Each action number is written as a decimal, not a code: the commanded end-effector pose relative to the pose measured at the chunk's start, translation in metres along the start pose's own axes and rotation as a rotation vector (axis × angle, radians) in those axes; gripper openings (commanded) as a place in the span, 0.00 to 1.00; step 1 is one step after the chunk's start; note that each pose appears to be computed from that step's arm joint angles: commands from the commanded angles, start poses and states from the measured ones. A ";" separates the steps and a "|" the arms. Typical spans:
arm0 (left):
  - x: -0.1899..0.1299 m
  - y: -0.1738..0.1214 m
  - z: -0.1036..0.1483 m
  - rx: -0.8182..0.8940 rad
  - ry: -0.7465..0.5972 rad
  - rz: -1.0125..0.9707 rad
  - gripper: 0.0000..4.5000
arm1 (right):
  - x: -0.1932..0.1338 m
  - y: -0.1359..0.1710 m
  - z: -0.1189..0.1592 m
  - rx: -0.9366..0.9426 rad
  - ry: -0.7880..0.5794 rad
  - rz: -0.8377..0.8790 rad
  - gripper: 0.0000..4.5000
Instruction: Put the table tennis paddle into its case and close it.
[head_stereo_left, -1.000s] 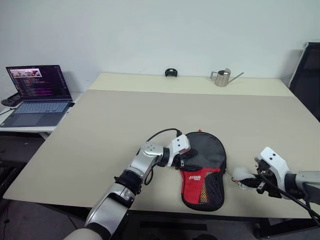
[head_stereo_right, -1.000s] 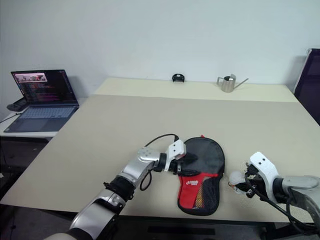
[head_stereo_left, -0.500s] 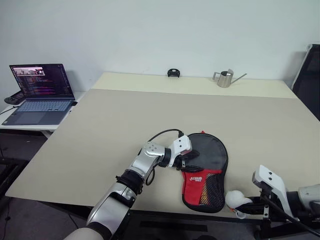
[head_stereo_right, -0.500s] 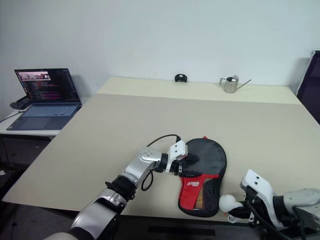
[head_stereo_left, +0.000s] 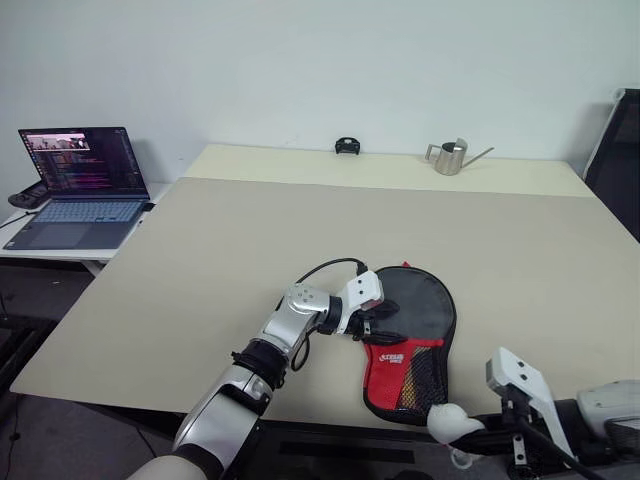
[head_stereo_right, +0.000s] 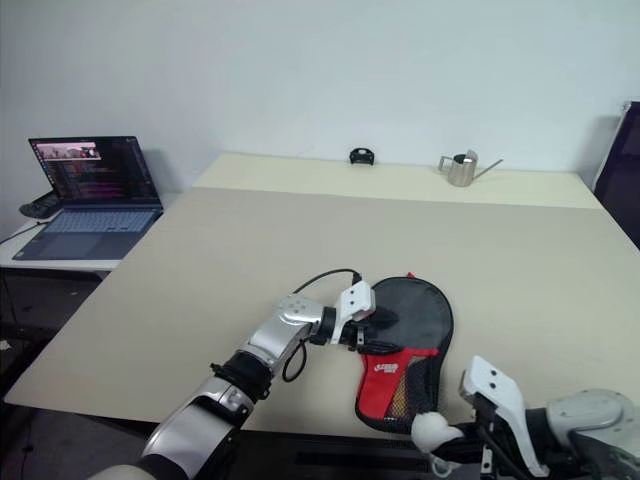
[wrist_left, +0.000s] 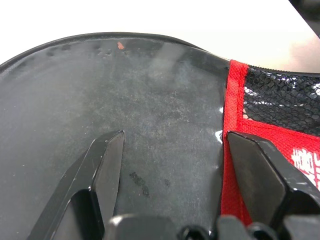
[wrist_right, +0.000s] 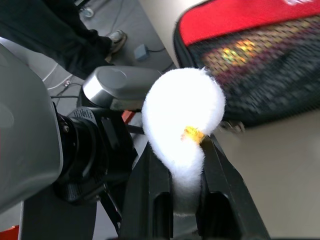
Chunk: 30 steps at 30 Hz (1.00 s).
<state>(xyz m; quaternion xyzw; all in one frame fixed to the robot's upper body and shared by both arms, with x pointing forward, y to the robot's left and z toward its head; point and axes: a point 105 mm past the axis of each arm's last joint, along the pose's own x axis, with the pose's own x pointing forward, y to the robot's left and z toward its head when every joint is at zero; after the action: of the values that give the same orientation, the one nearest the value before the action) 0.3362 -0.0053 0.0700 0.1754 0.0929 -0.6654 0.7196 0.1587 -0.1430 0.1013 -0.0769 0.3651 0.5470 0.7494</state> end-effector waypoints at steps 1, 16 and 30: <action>0.001 -0.015 -0.048 -0.101 0.165 -0.027 0.79 | 0.008 0.027 0.005 -0.058 -0.007 0.131 0.03; 0.000 -0.015 -0.048 -0.096 0.168 -0.030 0.79 | 0.017 0.020 0.016 -0.108 -0.058 0.083 0.24; 0.003 -0.015 -0.042 -0.108 0.131 -0.023 0.79 | -0.001 -0.005 0.076 -0.160 -0.300 -0.021 0.69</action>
<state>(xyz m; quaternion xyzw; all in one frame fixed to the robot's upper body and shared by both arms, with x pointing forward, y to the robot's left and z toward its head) 0.3359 -0.0063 0.0699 0.1745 0.0922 -0.6645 0.7208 0.1916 -0.1045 0.1449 -0.0609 0.2227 0.5777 0.7829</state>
